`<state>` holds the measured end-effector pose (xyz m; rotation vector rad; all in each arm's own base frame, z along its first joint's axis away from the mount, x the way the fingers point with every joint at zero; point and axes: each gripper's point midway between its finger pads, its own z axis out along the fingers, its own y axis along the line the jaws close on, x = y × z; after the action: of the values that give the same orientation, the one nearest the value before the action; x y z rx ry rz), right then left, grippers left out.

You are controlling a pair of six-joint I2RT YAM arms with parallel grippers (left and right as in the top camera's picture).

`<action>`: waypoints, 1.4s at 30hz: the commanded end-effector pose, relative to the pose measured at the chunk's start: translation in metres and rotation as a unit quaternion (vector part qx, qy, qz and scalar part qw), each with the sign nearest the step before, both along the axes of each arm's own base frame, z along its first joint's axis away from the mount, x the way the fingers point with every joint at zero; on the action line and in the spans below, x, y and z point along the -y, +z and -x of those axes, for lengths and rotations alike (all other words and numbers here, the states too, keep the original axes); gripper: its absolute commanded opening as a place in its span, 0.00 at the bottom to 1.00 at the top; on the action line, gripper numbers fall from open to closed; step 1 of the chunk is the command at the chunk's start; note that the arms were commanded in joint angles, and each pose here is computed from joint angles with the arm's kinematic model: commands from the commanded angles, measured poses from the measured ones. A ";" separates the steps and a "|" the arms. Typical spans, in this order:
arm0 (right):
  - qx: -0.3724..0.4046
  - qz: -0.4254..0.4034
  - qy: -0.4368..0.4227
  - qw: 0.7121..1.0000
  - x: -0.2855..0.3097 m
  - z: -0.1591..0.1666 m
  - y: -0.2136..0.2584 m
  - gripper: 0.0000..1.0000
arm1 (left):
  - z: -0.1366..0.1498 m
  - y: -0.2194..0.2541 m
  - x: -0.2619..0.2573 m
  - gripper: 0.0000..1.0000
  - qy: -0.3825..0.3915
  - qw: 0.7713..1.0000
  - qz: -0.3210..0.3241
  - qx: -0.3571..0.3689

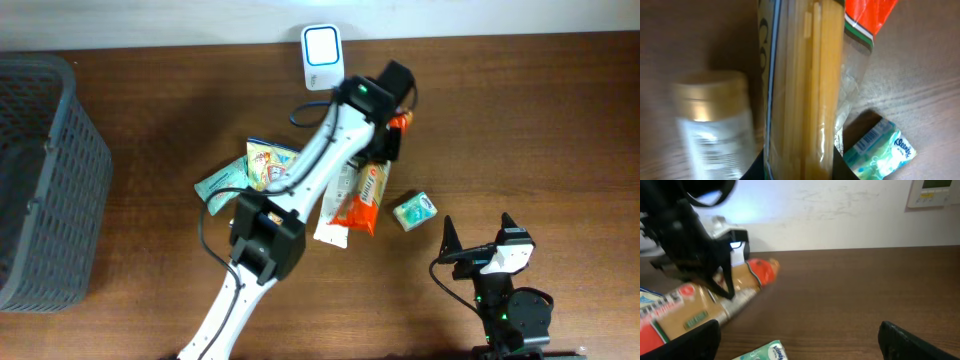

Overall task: Scan the item barcode
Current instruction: 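Pick the spaghetti package from the basket and lay it right of the tube, then reach the right gripper to the green tissue pack and grasp it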

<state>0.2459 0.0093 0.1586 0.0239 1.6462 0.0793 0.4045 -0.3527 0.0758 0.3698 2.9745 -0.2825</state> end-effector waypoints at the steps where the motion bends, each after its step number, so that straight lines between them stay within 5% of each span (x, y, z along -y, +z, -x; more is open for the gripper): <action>1: -0.001 0.003 -0.002 1.000 0.001 0.000 -0.003 0.99 | 0.014 -0.022 0.002 0.00 0.040 0.999 -0.036 -0.001; 2: -0.001 0.003 -0.002 1.000 0.001 0.000 -0.003 0.99 | 0.016 -0.034 -0.001 0.00 0.045 0.998 -0.042 -0.008; 5: -0.001 0.003 -0.002 1.000 0.001 0.000 -0.003 0.99 | 0.019 -0.040 -0.003 0.74 0.034 0.998 -0.048 -0.012; 7: -0.001 0.003 -0.002 1.000 0.001 0.000 -0.003 0.99 | 0.016 -0.028 -0.003 0.99 -0.008 0.999 -0.047 0.002; 13: -0.001 0.003 -0.002 1.000 0.001 0.000 -0.003 0.99 | -0.024 0.117 -0.051 0.99 -0.001 0.994 0.011 0.106; 19: -0.001 0.003 -0.002 1.000 0.001 0.000 -0.003 0.99 | -0.032 0.258 -0.206 0.99 0.112 0.968 0.010 0.226; 23: -0.001 0.003 -0.002 1.000 0.001 0.000 -0.003 0.99 | -0.028 0.272 -0.316 0.99 0.210 0.953 -0.014 0.220; 27: 0.001 0.004 -0.005 1.000 0.002 0.000 -0.002 0.99 | -0.030 0.279 -0.359 0.99 0.072 0.966 0.029 0.248; 30: 0.004 -0.001 0.051 0.999 -0.017 0.001 0.000 0.99 | -0.030 0.282 -0.394 0.99 0.090 0.962 0.021 0.259; 37: -0.008 -0.033 0.128 0.991 -0.044 0.011 0.049 0.99 | -0.037 0.288 -0.410 0.99 0.105 0.954 0.009 0.280; 42: -0.141 -0.054 0.166 0.975 -0.059 -0.003 0.088 0.99 | -0.036 0.287 -0.410 0.99 0.104 0.955 0.009 0.278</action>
<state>0.2396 0.0576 0.2182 -0.1367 1.8522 0.3642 0.4429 0.0591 0.3573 0.0726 2.4431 -0.1474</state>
